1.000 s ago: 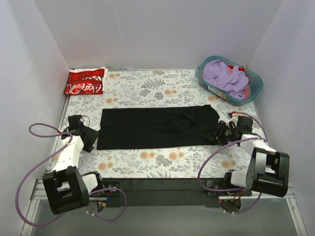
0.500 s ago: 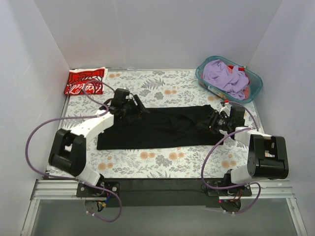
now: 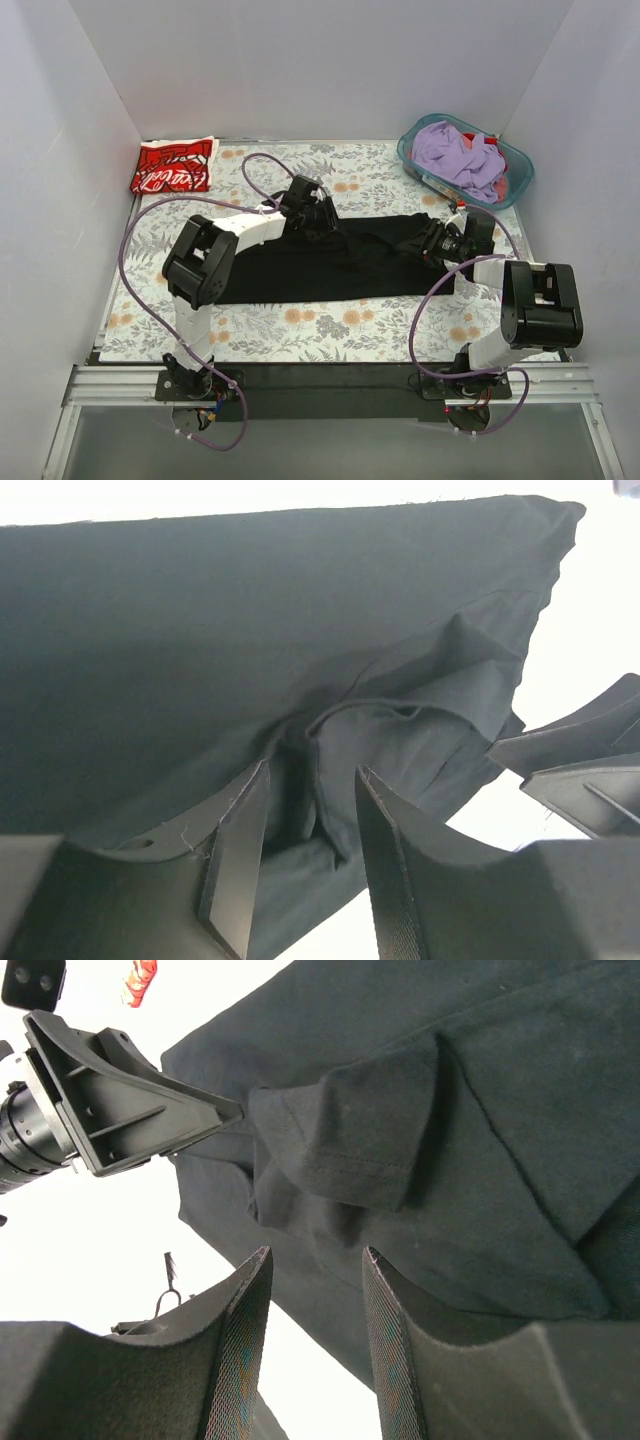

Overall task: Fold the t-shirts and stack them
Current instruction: Fold the tshirt

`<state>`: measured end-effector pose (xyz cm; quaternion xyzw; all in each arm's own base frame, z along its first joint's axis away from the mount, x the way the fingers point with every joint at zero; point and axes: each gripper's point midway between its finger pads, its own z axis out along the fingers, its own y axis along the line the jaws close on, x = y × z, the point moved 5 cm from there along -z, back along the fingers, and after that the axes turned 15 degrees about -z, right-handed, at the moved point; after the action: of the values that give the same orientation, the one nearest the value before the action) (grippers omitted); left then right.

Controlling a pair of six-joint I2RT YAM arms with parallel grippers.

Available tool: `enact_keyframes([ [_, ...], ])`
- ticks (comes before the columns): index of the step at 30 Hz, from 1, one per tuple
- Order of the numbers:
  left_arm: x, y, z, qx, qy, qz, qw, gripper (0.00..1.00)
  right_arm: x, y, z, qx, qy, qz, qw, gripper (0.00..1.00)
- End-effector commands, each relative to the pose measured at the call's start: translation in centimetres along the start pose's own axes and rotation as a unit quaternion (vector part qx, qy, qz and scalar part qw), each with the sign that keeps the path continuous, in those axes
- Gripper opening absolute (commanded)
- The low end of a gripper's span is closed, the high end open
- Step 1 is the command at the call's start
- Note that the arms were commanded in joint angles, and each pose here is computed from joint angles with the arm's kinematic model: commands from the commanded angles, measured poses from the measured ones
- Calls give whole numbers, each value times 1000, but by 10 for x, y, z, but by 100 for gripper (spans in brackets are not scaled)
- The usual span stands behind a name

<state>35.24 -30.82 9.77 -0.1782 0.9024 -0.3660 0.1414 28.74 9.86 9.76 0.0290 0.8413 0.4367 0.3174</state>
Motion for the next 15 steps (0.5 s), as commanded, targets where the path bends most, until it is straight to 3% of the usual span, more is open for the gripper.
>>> enact_keyframes([
  [1, -1, -24, 2, 35, 6, 24, 999, 38, -13, 4, 4, -12, -14, -16, 1000, 48],
  [13, 3, -25, 26, 38, 16, 41, 998, 36, -7, -9, 11, 0, -6, -2, 1000, 48],
  [14, 3, -26, 27, 40, 16, 40, 998, 36, -7, -9, 11, 0, -6, -1, 1000, 48],
  [15, 5, -28, 28, 42, 18, 43, 998, 28, -6, -11, 12, 3, -6, 2, 1000, 48],
])
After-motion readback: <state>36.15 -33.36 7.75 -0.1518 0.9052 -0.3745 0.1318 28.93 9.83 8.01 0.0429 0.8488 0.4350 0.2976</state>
